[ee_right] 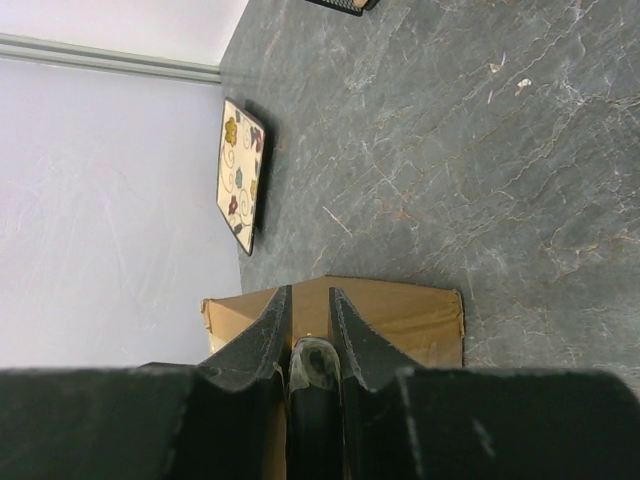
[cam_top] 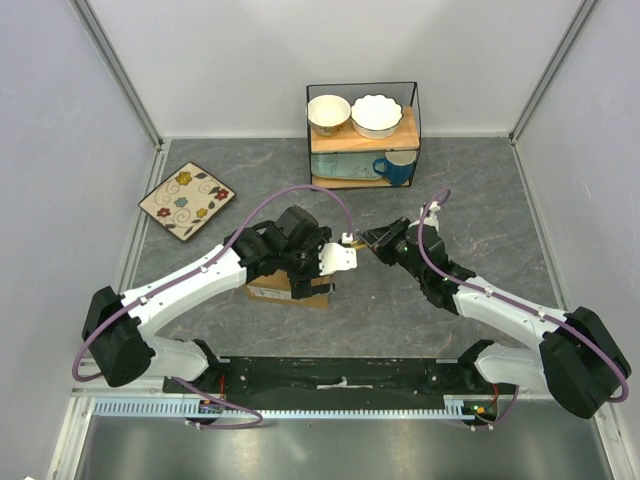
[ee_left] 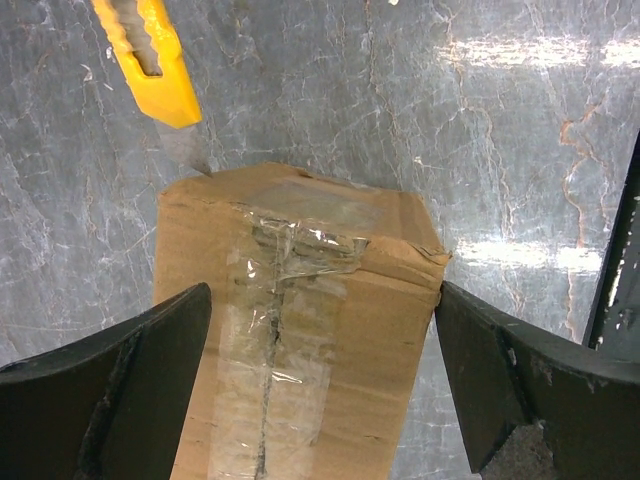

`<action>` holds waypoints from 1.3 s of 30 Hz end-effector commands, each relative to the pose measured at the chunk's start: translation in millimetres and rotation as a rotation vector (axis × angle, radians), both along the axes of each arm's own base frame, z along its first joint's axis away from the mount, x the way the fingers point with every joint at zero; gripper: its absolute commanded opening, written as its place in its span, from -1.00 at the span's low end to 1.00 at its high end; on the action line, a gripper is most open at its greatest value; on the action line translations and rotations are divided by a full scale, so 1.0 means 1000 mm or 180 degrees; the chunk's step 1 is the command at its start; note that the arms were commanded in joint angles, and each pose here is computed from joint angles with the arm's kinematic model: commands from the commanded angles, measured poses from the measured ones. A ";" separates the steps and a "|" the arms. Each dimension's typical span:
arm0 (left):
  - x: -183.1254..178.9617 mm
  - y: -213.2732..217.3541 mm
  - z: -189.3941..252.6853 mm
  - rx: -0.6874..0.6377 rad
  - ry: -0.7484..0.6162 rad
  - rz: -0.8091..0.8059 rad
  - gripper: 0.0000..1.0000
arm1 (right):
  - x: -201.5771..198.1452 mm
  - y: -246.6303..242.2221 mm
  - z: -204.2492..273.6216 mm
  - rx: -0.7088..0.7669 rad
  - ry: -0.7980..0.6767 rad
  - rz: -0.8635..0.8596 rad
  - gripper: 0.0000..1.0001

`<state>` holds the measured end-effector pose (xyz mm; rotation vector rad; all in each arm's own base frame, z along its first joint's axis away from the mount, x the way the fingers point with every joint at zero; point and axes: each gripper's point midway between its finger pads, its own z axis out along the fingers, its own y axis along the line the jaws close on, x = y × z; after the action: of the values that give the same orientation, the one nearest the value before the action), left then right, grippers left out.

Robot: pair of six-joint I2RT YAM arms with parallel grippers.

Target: Unpack the express box

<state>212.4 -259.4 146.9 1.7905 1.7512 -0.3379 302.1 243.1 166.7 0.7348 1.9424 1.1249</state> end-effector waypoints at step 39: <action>-0.005 0.007 -0.009 -0.0118 0.0048 0.0288 0.99 | -0.001 0.016 0.035 0.0024 -0.0334 -0.0090 -0.99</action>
<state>209.9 -260.0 140.9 1.7041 1.7784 -0.3672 296.3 254.5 170.7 0.7124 1.9126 1.1085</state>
